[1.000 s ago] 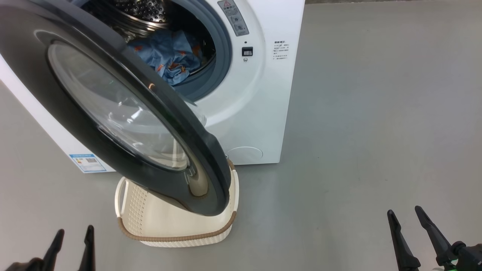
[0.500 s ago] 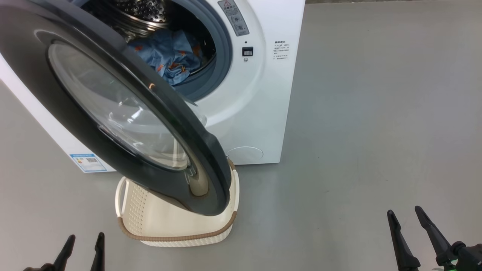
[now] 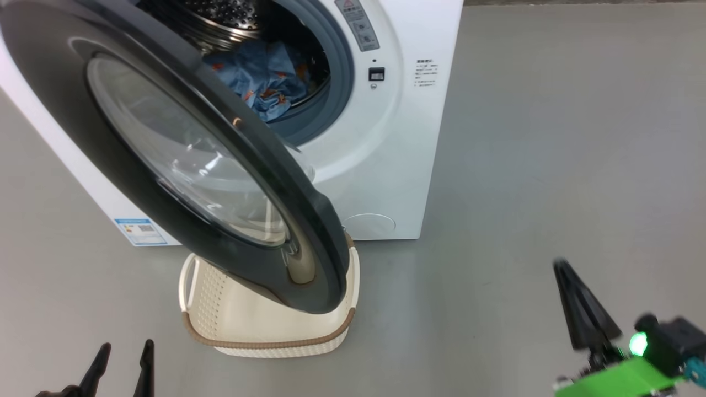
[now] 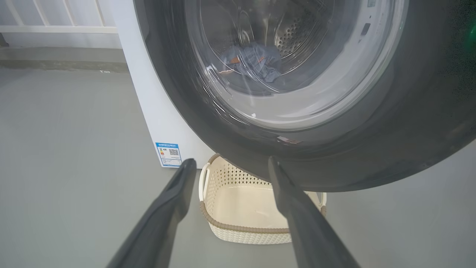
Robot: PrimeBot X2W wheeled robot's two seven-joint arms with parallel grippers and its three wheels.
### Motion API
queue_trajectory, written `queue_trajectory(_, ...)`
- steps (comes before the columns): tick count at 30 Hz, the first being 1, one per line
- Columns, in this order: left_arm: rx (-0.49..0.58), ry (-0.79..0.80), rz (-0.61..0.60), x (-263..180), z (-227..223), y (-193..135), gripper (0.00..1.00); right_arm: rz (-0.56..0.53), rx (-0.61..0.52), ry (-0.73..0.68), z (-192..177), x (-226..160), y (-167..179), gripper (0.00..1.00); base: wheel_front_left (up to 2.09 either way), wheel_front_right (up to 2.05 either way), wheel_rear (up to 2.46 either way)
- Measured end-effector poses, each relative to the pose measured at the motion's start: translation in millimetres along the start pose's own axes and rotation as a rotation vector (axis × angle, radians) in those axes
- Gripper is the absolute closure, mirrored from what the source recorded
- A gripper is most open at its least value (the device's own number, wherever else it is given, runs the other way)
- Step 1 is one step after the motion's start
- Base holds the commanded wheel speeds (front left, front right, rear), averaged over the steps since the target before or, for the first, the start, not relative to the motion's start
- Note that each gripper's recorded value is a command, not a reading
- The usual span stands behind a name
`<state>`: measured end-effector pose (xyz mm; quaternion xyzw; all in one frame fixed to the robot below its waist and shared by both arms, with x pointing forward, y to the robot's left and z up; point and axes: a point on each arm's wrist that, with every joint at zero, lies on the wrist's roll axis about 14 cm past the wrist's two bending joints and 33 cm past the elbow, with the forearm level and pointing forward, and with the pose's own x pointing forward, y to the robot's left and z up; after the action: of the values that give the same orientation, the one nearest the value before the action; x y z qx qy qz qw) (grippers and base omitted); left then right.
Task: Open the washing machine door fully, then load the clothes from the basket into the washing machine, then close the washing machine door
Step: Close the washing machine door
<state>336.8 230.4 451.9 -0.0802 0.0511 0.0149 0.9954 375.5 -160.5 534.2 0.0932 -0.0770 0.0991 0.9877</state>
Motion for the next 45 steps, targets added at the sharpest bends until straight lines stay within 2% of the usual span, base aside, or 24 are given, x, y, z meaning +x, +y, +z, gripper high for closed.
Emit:
queue_trajectory(9, -0.013, -0.025, 0.047, -9.3, 5.8, 10.9, 0.00, 0.270, 0.047, -0.250, 75.6, 46.2, 82.9, 1.00, 0.00, 0.00, 0.00)
queue_trajectory(14, -0.014, -0.038, 0.069, -15.6, 9.2, 16.8, 0.00, 0.444, 0.081, -0.354, 109.5, 51.1, 138.5, 1.00, 0.00, 0.00, 0.00)
queue_trajectory(18, -0.017, -0.049, 0.086, -20.6, 11.7, 20.4, 0.00, 0.556, 0.116, -0.369, 115.5, 46.0, 174.2, 1.00, 0.00, 0.00, 0.00)
queue_trajectory(24, -0.023, -0.054, 0.110, -27.2, 11.9, 25.8, 0.00, 0.711, 0.147, -0.274, 88.7, 32.3, 219.6, 1.00, 0.00, 0.00, 0.00)
queue_trajectory(28, -0.031, -0.045, 0.119, -29.1, 8.6, 26.1, 0.00, 0.762, 0.181, -0.166, 58.2, 26.8, 233.8, 1.00, 0.00, 0.00, 0.00)
queue_trajectory(38, -0.039, -0.017, 0.138, -24.5, 0.6, 27.6, 0.00, 0.768, 0.203, 0.078, -18.5, 25.5, 235.7, 1.00, 0.00, 0.00, 0.00)
queue_trajectory(45, -0.041, -0.007, 0.147, -16.6, -1.7, 28.7, 0.00, 0.741, 0.196, 0.144, -44.3, 40.2, 228.2, 1.00, 0.00, 0.00, 0.00)
